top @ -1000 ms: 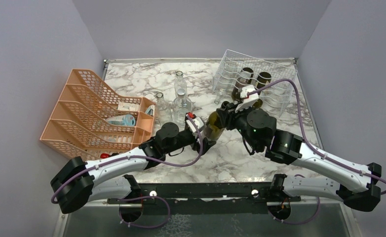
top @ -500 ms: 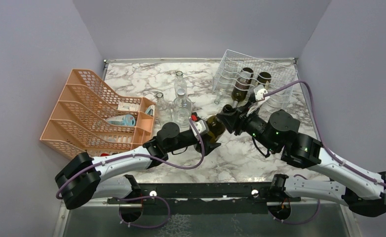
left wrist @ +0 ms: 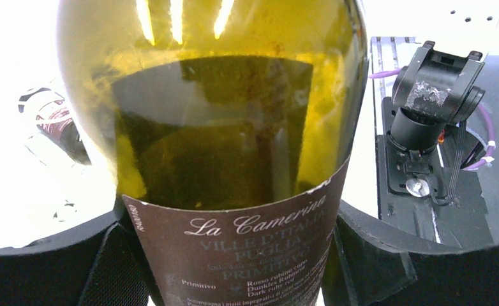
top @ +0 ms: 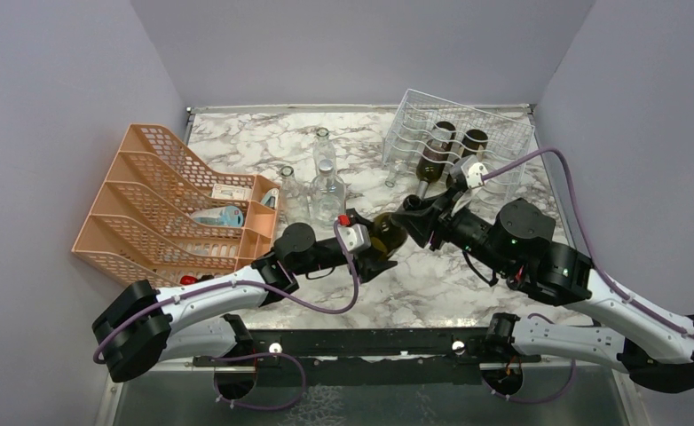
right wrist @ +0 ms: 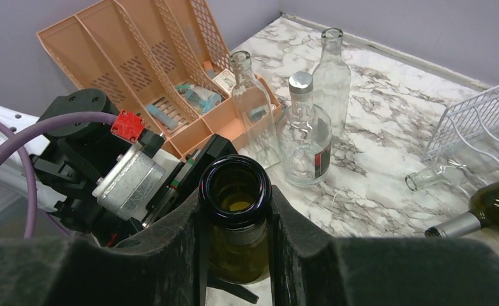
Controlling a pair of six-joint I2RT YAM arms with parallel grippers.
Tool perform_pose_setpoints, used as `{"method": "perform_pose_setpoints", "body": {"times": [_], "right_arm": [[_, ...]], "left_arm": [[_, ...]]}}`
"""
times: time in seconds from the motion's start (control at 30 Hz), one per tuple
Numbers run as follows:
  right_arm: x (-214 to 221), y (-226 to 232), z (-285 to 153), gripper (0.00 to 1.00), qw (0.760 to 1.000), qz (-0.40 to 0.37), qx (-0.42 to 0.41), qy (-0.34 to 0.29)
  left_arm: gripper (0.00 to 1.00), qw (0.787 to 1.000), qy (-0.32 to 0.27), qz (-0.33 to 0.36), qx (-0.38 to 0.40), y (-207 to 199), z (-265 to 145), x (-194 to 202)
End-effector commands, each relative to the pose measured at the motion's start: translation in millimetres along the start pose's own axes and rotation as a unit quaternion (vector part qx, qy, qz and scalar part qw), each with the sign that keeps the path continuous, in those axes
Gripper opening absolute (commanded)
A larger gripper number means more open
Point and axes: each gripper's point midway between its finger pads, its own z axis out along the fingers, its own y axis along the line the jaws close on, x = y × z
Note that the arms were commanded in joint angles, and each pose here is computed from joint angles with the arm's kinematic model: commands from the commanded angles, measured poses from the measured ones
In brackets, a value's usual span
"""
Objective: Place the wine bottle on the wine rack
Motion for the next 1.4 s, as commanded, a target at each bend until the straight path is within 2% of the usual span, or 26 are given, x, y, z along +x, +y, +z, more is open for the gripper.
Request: {"method": "perform_pose_setpoints", "body": {"times": [0.0, 0.03, 0.07, 0.1, 0.17, 0.23, 0.37, 0.47, 0.67, 0.87, 1.07, 1.23, 1.37], "right_arm": [[-45, 15, -19, 0.23, 0.997, 0.024, -0.038, -0.055], [-43, 14, -20, 0.33, 0.998, 0.025, -0.036, -0.05], [-41, 13, -21, 0.49, 0.998, 0.024, -0.034, -0.045], [-39, 12, -22, 0.6, 0.998, 0.025, -0.032, -0.039], [-34, 8, -24, 0.72, 0.999, 0.026, -0.023, -0.028], [-30, 5, -26, 0.77, 0.999, 0.027, -0.014, -0.014], [-25, 2, -34, 0.79, 0.999, 0.033, -0.005, 0.012], [-24, 1, -41, 0.79, 0.999, 0.041, -0.002, 0.022], [-9, -14, -55, 0.79, 0.995, 0.059, 0.039, 0.064], [32, -35, -79, 0.79, 0.981, 0.078, 0.104, 0.144], [55, -38, -93, 0.78, 0.97, 0.105, 0.119, 0.184], [88, -49, -101, 0.75, 0.952, 0.106, 0.161, 0.238], [118, -54, -101, 0.74, 0.935, 0.093, 0.187, 0.288]], "left_arm": [[0.0, 0.998, -0.04, 0.04, -0.006, 7, 4, -27], [0.0, 0.998, -0.04, 0.045, -0.011, 9, 4, -28], [0.0, 0.998, -0.04, 0.054, -0.015, 11, 4, -29], [0.0, 0.997, -0.04, 0.064, -0.02, 14, 4, -29], [0.0, 0.994, -0.041, 0.093, -0.032, 20, 5, -33], [0.0, 0.99, -0.04, 0.131, -0.038, 26, 5, -35], [0.0, 0.963, -0.031, 0.267, -0.021, 30, 8, -31], [0.0, 0.932, -0.022, 0.362, -0.018, 38, 14, -31], [0.0, 0.866, -0.012, 0.5, -0.024, 58, 39, -44], [0.0, 0.806, -0.036, 0.591, -0.01, 61, 60, -67], [0.0, 0.742, -0.031, 0.668, -0.036, 77, 76, -90], [0.0, 0.715, -0.033, 0.698, -0.017, 70, 73, -88], [0.0, 0.721, -0.022, 0.692, 0.002, 65, 67, -78]]}}
